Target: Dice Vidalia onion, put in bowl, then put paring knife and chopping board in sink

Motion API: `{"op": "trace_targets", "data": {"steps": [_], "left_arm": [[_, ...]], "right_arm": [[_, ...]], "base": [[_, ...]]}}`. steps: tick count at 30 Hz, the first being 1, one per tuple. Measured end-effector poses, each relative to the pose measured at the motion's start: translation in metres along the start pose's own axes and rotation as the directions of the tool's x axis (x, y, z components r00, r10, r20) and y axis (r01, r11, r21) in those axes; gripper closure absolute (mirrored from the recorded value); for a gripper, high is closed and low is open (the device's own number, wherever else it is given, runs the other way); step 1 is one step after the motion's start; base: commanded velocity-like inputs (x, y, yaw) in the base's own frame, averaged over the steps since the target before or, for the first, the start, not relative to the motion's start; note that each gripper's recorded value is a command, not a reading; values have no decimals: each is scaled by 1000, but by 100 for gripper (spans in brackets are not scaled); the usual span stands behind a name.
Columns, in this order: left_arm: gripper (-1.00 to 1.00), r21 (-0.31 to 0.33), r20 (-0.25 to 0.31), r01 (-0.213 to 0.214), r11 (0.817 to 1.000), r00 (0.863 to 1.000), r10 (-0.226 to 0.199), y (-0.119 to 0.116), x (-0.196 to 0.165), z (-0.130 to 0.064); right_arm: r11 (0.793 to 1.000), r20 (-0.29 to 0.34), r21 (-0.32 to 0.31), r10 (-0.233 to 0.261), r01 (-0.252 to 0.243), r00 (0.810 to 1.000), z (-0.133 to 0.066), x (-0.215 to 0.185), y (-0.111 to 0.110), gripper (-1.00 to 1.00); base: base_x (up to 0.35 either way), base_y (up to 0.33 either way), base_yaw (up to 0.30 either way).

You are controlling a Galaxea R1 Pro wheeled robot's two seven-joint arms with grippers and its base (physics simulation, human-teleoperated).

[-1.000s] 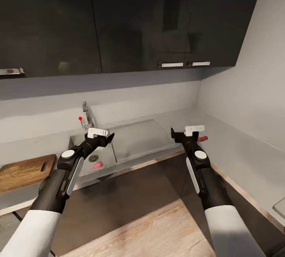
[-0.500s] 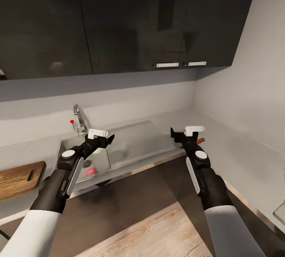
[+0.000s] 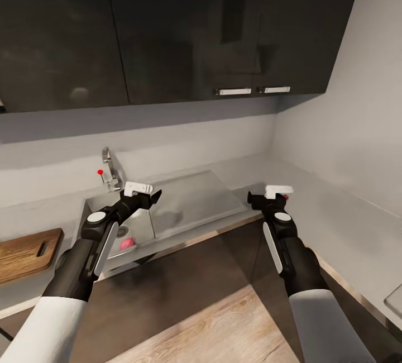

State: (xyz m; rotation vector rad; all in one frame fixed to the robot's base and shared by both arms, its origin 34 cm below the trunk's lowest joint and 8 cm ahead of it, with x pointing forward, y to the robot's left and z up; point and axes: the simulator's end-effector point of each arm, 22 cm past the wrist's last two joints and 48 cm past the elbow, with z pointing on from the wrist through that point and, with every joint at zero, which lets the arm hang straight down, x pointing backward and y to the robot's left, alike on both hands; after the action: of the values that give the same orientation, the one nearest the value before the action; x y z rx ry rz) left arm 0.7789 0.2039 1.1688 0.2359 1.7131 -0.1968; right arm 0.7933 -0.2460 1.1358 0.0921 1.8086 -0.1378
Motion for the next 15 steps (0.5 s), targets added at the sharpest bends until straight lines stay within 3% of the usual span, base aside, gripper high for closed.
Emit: {"op": "trace_targets", "data": {"steps": [10,15], "left_arm": [[-100,0,0,-1,1000,1000,1,0,0,0],[-100,0,0,0,1000,1000,0,0,0,0]], "right_arm": [[1000,-2,-1,0,0,1000,-1,-1,2,-100],[1000,17,-23,-17,17,1000,-5,-9,13,-100]], "base": [[187,-143,0],[244,-201,0]]}}
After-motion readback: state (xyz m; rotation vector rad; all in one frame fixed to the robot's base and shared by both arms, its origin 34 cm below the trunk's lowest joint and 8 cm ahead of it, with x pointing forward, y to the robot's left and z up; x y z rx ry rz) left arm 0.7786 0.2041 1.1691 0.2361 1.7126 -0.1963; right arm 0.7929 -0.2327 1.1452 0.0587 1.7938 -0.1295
